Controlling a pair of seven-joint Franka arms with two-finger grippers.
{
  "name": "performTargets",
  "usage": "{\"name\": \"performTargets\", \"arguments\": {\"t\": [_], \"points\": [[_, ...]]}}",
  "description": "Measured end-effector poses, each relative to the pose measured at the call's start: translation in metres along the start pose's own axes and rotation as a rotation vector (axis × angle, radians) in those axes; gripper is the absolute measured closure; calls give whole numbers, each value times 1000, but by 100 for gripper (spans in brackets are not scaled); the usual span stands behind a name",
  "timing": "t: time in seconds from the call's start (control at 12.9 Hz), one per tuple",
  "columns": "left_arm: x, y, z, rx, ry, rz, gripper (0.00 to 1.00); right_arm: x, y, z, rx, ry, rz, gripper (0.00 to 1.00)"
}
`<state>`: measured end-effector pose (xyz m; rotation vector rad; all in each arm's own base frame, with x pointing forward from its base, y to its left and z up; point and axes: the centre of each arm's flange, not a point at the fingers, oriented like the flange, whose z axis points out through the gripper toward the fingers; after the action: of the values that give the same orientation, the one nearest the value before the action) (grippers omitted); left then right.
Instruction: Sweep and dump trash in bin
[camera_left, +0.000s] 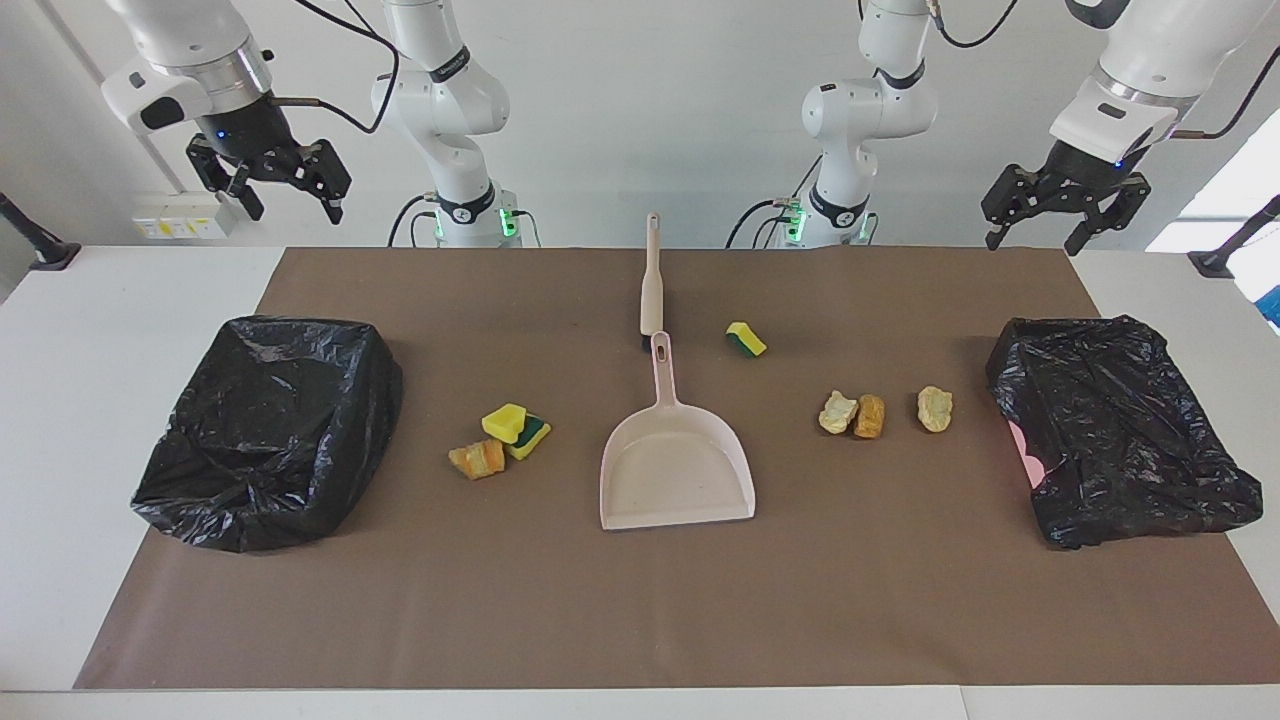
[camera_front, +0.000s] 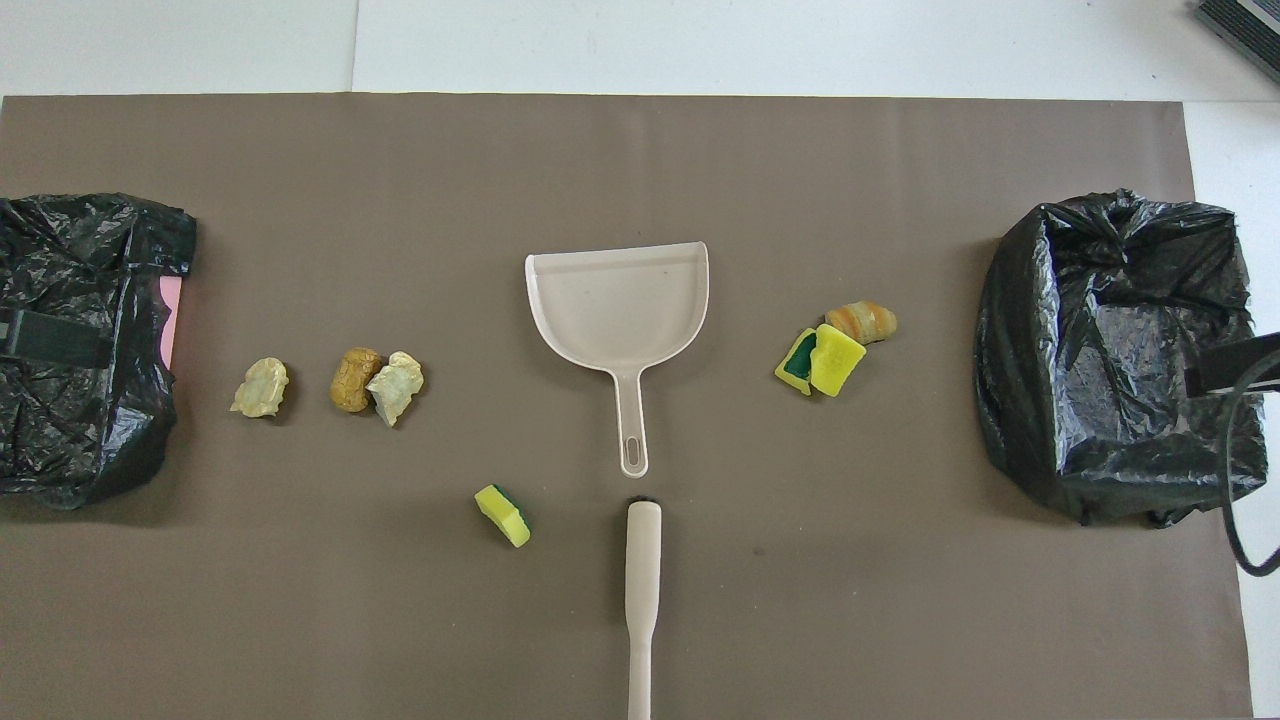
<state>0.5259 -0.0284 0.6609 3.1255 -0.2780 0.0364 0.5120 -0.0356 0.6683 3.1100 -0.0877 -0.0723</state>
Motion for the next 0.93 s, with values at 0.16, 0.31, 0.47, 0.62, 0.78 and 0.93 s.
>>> {"name": "performTargets", "arguments": {"t": [0.16,0.31,0.47,0.62,0.78,0.93], "points": [[-5,12,5,-2,-14,20,0,0,0,2,0,-4,0,0],[-15,31,11,-6,-31,41,0,-1,0,2,0,-5,0,0],[-30,65,21,-10,-56,37,0,-2,0,2,0,-5,0,0],[-47,102,31,-5,-79,45,0,-2,0,2,0,-5,0,0],[-60,135,44,-1,-100,39,0,-2,-1,3,0,-8,-2,0],[-68,168,66,3,-115,38,0,1,-3,10,0,-21,-6,0]]}}
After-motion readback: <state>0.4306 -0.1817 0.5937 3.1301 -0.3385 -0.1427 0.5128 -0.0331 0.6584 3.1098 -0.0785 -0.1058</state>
